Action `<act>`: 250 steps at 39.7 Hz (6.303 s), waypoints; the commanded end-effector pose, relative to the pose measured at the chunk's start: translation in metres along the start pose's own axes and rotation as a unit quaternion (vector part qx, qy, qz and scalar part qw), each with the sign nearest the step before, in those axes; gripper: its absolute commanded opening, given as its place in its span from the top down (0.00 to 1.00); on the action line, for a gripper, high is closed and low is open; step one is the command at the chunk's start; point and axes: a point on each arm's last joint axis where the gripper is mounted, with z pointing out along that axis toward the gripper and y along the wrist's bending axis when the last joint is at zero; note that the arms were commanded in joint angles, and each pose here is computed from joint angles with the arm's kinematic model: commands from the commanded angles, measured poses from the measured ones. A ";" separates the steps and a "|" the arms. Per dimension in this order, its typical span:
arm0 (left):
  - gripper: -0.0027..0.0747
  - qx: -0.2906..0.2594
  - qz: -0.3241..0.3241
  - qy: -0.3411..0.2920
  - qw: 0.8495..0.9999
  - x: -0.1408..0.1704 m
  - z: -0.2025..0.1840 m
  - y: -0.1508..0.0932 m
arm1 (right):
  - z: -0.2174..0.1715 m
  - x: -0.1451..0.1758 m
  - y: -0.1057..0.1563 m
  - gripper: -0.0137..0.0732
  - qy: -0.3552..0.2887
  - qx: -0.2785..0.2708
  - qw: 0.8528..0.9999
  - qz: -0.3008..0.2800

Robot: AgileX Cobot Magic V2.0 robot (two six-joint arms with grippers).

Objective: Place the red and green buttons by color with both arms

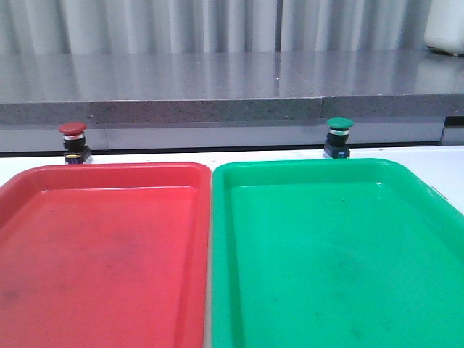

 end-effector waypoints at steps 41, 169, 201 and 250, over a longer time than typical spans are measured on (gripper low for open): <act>0.99 0.007 0.006 -0.059 0.998 -0.004 0.000 -0.001 | -0.002 -0.013 -0.002 0.92 -0.067 0.010 0.998 -0.001; 0.09 -0.014 0.059 0.407 0.912 -0.077 0.395 -0.057 | 0.004 -0.173 -0.013 0.11 -0.034 -0.004 0.999 0.017; 0.31 -0.023 0.042 0.413 0.910 -0.034 0.418 -0.044 | 0.004 -0.173 -0.013 0.11 -0.032 -0.005 0.999 0.017; 0.91 0.020 0.029 0.345 0.938 -0.080 0.310 -0.066 | 0.004 -0.173 -0.013 0.11 -0.032 -0.005 0.999 0.017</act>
